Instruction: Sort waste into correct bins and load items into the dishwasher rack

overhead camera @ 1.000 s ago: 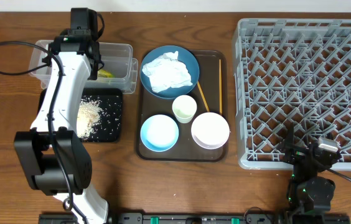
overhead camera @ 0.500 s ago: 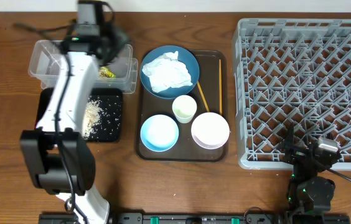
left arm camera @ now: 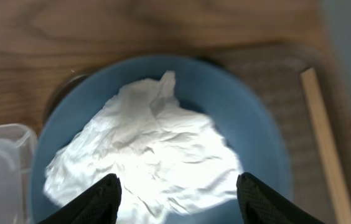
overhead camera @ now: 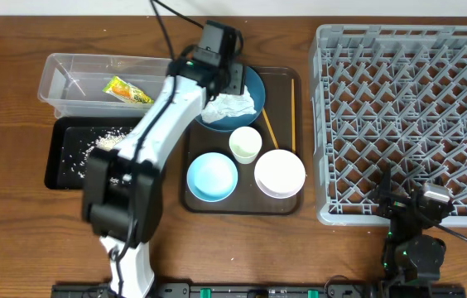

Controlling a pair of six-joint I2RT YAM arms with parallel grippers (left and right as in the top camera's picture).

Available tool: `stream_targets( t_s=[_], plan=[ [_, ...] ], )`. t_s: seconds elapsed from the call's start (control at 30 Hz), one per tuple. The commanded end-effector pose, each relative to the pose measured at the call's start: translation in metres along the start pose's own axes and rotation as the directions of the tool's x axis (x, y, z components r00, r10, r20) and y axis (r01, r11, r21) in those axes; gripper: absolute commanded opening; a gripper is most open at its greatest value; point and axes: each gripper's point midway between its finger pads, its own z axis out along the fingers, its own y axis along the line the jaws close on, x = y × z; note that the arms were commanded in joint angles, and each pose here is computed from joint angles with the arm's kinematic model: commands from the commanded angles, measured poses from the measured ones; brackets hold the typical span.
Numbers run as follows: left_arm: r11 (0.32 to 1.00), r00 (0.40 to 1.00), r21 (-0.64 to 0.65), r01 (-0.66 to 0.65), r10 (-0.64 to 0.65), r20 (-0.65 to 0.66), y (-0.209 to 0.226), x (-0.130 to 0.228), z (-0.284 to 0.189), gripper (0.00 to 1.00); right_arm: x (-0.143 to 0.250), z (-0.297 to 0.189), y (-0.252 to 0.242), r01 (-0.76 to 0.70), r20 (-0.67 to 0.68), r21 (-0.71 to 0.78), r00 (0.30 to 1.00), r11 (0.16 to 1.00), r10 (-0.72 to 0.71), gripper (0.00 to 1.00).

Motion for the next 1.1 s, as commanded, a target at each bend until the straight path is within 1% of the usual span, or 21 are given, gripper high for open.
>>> stream_targets(
  t_s=[0.0,0.07,0.27,0.5,0.57,0.63,0.73,0.77,0.83,0.93,1.07],
  plan=[
    [0.991,0.992,-0.059,-0.119,0.116,-0.043,0.014,0.013,0.028,0.63,0.002,0.000,0.002,-0.010,-0.006,-0.005,1.000,1.000,0.010,0.99],
    [0.986,0.987,-0.067,-0.154,0.151,-0.050,0.015,0.017,0.040,0.63,0.002,0.000,0.002,-0.010,-0.006,-0.005,1.000,1.000,0.010,0.99],
    [0.974,0.987,-0.162,-0.160,0.154,-0.048,0.032,0.020,0.066,0.64,0.002,0.000,0.002,-0.010,-0.006,-0.005,1.000,1.000,0.010,0.99],
    [0.973,0.984,-0.161,-0.165,0.153,-0.086,0.034,0.034,0.079,0.64,0.002,0.000,0.002,-0.010,-0.006,-0.005,1.000,1.000,0.010,0.99],
    [0.973,0.984,-0.161,-0.167,0.153,-0.092,0.034,0.036,0.081,0.58,0.002,0.000,0.002,-0.010,-0.006,-0.005,1.000,1.000,0.010,0.99],
    [0.973,0.984,-0.161,-0.166,0.153,-0.087,0.034,0.034,0.080,0.49,0.002,0.000,0.002,-0.010,-0.006,-0.005,1.000,1.000,0.010,0.99],
    [0.973,0.986,-0.161,-0.163,0.153,-0.073,0.033,0.029,0.075,0.33,0.002,0.000,0.002,-0.010,-0.006,-0.005,1.000,1.000,0.010,0.99],
    [0.974,0.987,-0.161,-0.158,0.149,-0.066,0.032,0.027,0.072,0.25,0.002,0.000,0.002,-0.010,-0.006,-0.005,1.000,1.000,0.010,0.99],
    [0.979,0.992,-0.162,-0.127,0.122,-0.041,0.031,0.020,0.064,0.13,0.002,0.000,0.002,-0.010,-0.006,-0.005,1.000,1.000,0.010,0.99],
    [0.985,0.998,-0.160,-0.067,0.069,0.006,0.029,0.006,0.049,0.07,0.002,0.000,0.002,-0.010,-0.006,-0.005,1.000,1.000,0.010,0.99],
    [0.989,0.997,-0.149,-0.002,0.013,0.071,0.026,-0.012,0.021,0.06,0.002,0.000,0.002,-0.010,-0.006,-0.005,1.000,1.000,0.010,0.99]
  ],
)
